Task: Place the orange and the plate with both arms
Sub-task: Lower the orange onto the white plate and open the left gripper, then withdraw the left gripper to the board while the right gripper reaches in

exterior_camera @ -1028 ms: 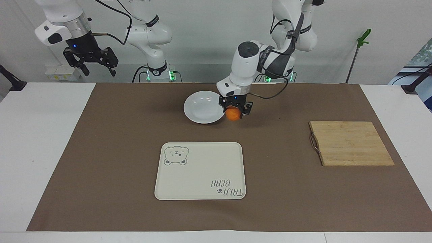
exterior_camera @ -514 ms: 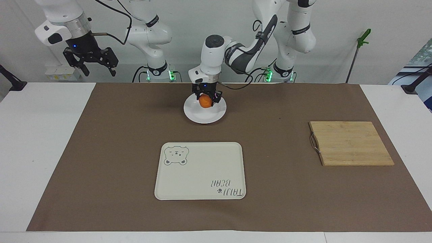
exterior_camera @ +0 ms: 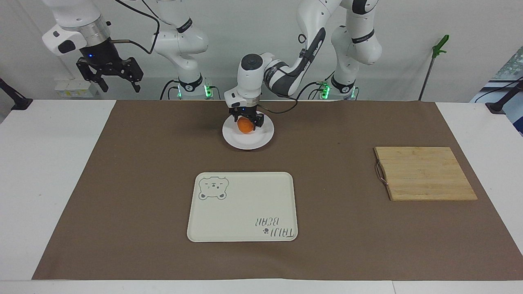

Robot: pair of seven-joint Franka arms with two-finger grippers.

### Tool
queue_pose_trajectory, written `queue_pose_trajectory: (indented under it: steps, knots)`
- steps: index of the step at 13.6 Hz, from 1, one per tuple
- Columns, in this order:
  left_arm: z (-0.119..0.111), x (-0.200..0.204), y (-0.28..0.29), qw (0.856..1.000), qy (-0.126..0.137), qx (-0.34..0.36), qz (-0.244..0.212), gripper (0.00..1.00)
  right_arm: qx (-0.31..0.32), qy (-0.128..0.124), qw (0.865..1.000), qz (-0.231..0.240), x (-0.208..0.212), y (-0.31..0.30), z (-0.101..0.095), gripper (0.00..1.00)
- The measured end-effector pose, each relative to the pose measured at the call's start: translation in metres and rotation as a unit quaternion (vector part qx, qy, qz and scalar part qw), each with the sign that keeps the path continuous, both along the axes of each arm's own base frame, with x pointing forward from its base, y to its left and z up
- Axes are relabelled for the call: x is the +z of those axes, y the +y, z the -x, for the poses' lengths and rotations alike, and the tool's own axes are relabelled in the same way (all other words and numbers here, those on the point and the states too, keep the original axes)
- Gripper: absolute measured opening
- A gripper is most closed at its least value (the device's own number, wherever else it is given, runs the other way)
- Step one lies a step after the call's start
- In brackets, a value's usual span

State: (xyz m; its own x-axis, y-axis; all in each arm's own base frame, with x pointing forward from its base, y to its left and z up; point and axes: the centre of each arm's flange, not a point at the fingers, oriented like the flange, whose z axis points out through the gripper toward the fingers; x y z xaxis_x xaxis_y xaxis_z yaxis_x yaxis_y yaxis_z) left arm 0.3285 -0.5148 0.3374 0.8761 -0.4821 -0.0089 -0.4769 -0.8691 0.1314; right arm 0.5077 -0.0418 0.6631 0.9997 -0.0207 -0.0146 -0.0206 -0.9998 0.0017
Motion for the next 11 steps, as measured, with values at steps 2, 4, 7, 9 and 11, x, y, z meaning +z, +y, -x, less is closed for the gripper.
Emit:
queue_pose_trajectory:
  steps: [2,4,7,9,11]
  knots:
    - [-0.008,0.004,0.008,1.000,0.006,0.009,-0.007,1.00,0.000,0.000,1.000,0.000,0.000,0.000,0.000,1.00]
    - [-0.033,0.019,0.032,0.999,0.011,0.034,-0.013,1.00,0.000,0.000,1.000,0.000,0.000,0.000,0.000,1.00]
    - [-0.073,0.059,0.080,0.997,0.013,0.076,-0.012,1.00,0.000,0.001,1.000,0.000,-0.001,0.000,0.000,1.00]
    - [-0.097,0.075,0.113,0.995,0.005,0.095,-0.024,1.00,0.000,0.002,1.000,-0.002,-0.002,0.000,0.000,1.00]
    - [-0.122,0.077,0.147,0.993,-0.014,0.110,-0.049,1.00,0.001,0.003,1.000,-0.007,-0.003,0.002,0.000,1.00]
